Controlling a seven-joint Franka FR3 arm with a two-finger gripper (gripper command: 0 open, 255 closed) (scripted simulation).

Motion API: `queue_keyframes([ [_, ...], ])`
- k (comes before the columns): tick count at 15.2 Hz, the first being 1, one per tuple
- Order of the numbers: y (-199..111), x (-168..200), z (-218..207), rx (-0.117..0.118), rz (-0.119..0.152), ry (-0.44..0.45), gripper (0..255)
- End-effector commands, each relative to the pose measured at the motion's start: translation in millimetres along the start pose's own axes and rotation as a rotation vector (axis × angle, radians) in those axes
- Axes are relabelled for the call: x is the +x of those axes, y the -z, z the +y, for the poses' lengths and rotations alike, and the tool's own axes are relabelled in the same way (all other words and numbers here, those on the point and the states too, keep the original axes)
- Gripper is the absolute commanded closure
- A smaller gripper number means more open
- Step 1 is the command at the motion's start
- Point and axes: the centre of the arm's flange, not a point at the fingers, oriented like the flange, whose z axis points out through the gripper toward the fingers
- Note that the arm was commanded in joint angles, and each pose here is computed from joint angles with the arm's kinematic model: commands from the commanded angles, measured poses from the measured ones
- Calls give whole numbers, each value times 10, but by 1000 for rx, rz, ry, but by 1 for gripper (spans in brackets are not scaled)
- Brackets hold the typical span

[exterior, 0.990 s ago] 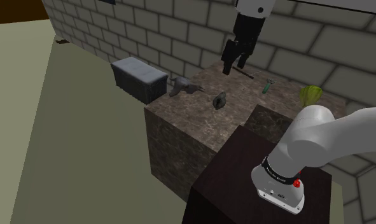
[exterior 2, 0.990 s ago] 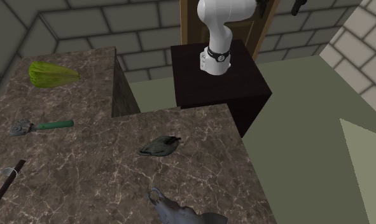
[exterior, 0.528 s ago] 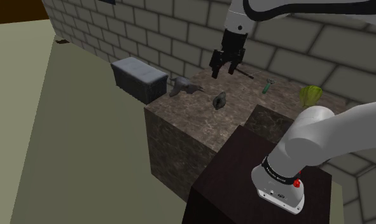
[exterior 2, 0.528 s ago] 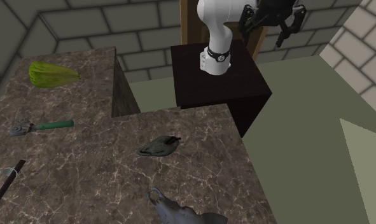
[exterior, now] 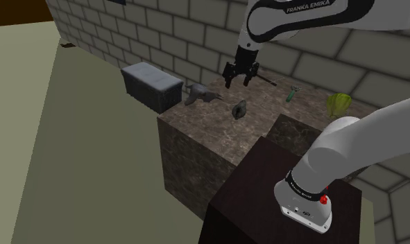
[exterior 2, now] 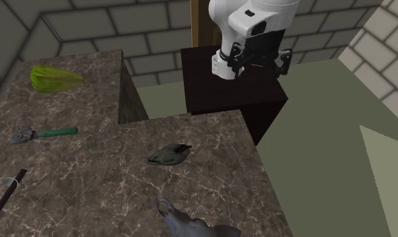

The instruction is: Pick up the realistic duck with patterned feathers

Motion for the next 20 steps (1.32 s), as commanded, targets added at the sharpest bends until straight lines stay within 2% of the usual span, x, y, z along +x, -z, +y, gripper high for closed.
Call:
queue_keyframes([
  [1, -167, 165, 105, 1, 7, -47, 0],
  [20, -1675, 1425, 1570, 7, 58, -484, 0],
])
